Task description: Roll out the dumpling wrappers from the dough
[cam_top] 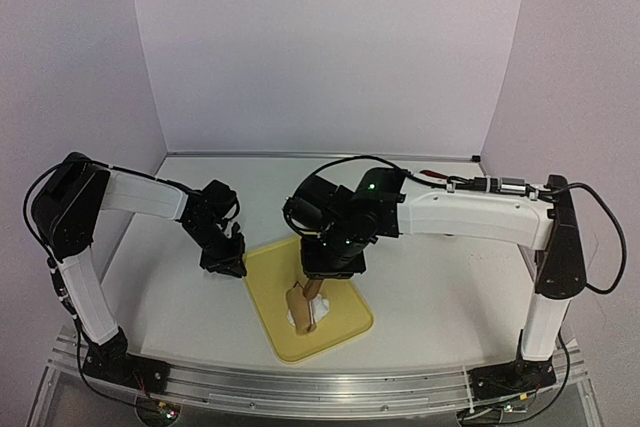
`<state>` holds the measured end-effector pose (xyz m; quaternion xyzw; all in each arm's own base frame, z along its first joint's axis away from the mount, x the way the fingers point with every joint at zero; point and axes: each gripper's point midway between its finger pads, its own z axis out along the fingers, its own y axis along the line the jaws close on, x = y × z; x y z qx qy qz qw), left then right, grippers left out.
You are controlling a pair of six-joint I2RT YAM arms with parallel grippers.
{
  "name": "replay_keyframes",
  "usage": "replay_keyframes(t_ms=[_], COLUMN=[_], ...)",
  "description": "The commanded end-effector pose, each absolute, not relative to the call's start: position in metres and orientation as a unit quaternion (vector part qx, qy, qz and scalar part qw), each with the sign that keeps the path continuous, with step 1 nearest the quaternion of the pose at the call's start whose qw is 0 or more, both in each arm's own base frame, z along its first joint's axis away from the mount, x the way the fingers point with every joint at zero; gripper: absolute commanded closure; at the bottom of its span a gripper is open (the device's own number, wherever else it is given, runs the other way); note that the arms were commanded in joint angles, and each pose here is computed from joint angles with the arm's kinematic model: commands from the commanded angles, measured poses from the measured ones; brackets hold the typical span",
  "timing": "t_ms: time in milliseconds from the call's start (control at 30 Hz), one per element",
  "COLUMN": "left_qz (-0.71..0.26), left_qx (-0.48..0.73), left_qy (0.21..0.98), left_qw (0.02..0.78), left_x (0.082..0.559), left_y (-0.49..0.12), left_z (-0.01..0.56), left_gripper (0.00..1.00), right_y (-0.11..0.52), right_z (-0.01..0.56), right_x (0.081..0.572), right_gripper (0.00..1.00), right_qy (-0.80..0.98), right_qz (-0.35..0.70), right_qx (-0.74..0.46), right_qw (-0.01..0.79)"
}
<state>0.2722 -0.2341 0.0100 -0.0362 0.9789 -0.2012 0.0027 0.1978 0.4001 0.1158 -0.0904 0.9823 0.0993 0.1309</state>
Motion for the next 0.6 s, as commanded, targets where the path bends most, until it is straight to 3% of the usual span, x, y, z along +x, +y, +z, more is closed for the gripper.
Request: replay_keyframes(t_ms=[0,567], left_qz=[-0.114,-0.116], left_qx=[0.001,-0.004], left_qy=[0.993,0.993], left_qw=[-0.009,-0.009], left_x=[0.2610,0.2606], left_y=[-0.2023,-0.2024], left_z=[-0.0213,-0.0209], left_gripper=[1.00,1.00], right_y=[0.2622,0.2607], right_z=[-0.0148,-0.0138], right_x=[0.1538,0.1550], right_gripper=[1.00,1.00], right_qy=[0.961,0.960], right_qz=[-0.242,-0.244], right_qx=[-0.128,-0.132], right_qw=[-0.027,-0.023])
